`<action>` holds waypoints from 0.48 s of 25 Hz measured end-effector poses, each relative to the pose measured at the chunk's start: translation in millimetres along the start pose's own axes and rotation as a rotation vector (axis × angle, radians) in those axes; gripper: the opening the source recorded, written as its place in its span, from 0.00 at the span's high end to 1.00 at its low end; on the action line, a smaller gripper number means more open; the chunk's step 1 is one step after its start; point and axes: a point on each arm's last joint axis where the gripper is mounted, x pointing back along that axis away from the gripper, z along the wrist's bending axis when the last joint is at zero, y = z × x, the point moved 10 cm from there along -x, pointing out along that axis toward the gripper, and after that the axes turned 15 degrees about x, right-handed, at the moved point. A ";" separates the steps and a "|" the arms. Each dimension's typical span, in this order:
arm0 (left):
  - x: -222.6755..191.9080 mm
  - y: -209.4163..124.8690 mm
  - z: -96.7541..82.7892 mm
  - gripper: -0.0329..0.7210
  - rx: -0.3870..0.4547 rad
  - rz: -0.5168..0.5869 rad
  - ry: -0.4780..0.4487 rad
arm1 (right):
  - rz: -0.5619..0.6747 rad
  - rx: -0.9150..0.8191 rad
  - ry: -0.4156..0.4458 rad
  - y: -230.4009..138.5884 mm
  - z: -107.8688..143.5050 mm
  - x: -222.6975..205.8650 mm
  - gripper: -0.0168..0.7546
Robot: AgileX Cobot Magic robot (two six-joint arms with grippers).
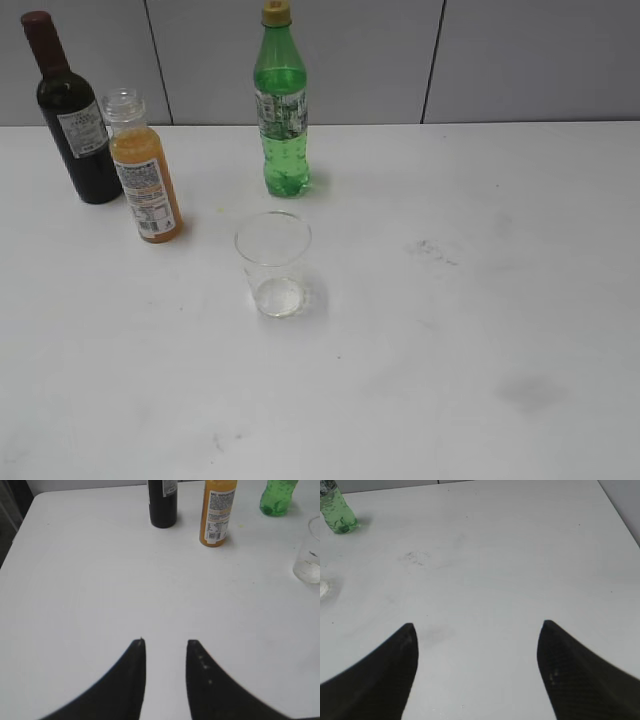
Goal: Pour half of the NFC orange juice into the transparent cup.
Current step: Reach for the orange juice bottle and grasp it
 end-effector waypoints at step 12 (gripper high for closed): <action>0.0 0.0 0.0 0.65 0.000 0.000 0.000 | 0.001 0.000 0.000 -0.2 0.0 0.0 0.24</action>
